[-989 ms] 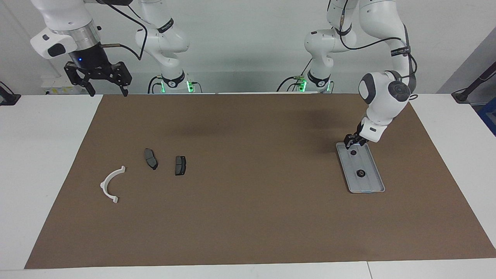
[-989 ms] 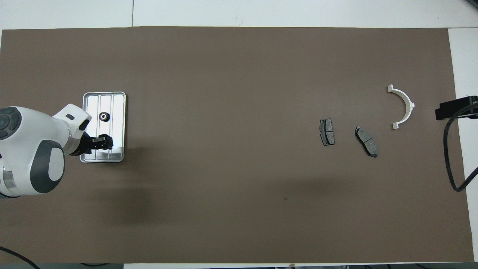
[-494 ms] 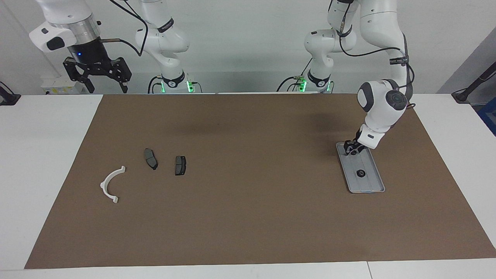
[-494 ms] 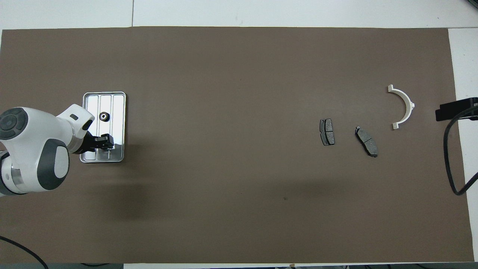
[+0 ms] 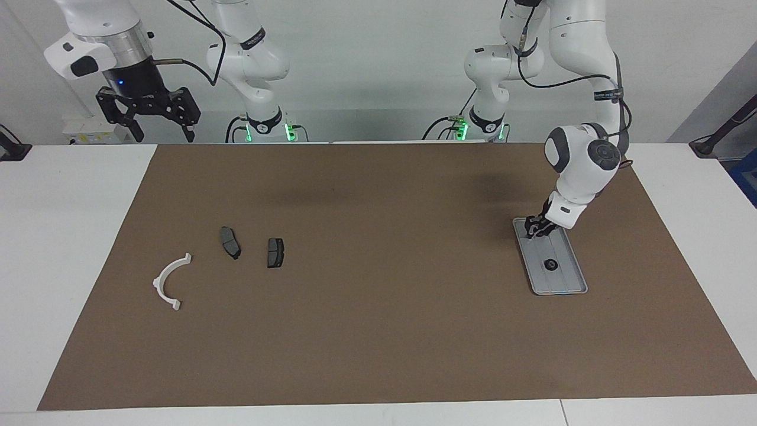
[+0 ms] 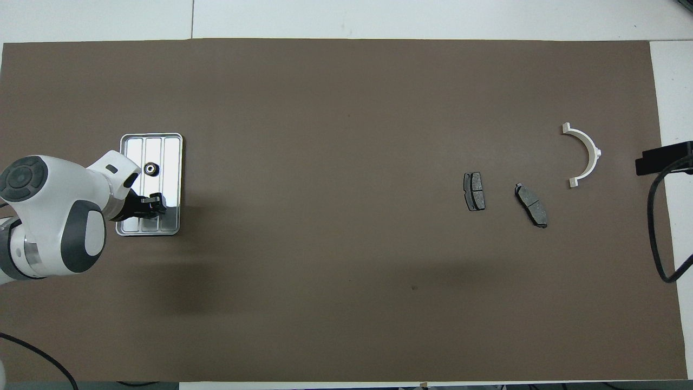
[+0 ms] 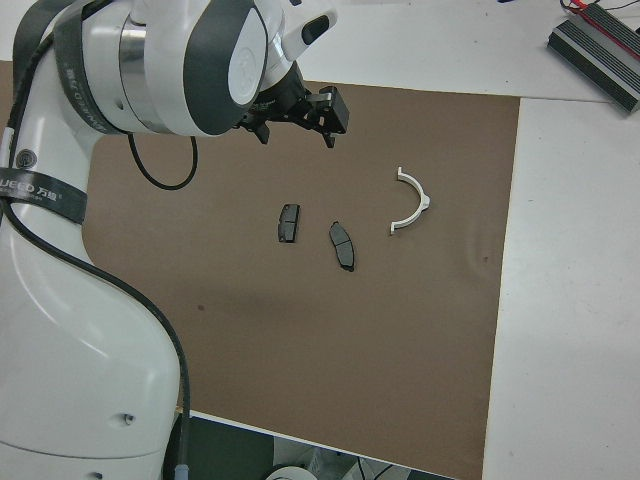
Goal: Place bearing gear from tray to pile
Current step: 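Lower the left gripper into the metal tray and grasp a black gear, then lift the gear with the left gripper and carry it to table center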
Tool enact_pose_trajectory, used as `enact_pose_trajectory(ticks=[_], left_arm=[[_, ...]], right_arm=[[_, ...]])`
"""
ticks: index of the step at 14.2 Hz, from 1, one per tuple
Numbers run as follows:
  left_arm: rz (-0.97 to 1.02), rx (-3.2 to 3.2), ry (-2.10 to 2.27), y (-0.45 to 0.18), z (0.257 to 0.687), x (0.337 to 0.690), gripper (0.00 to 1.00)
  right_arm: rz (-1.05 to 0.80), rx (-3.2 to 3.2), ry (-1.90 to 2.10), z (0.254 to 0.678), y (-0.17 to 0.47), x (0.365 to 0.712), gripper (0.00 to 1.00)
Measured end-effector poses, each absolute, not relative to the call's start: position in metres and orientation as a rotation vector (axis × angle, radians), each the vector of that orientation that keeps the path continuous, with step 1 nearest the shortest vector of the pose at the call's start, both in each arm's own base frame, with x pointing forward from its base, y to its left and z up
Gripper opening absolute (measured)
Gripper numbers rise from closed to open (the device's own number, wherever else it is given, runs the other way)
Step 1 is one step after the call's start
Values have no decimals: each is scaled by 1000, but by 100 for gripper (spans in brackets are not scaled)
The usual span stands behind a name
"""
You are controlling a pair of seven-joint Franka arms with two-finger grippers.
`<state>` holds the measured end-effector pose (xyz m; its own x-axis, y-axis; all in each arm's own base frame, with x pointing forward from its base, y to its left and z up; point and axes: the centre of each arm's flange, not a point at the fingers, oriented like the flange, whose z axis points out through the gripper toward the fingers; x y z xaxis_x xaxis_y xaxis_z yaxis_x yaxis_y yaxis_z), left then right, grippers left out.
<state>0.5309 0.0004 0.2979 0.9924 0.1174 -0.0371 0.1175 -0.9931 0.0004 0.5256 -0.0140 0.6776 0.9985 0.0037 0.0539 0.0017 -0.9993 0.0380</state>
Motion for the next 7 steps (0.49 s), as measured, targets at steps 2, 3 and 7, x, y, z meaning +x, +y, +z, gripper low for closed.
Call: enact_pose_trajectory(ticks=[2,3,7], left_arm=[[-55,3133,182,-1,299,531,34],[-53,3132,178,-2,300,531,24],[-53,3131,200,-2,300,532,24]], right_arm=[[79,3103,0,678,-15,525,100],[79,3103,-5,679,-17,524,100],[96,3101,12,684,-12,520,100]])
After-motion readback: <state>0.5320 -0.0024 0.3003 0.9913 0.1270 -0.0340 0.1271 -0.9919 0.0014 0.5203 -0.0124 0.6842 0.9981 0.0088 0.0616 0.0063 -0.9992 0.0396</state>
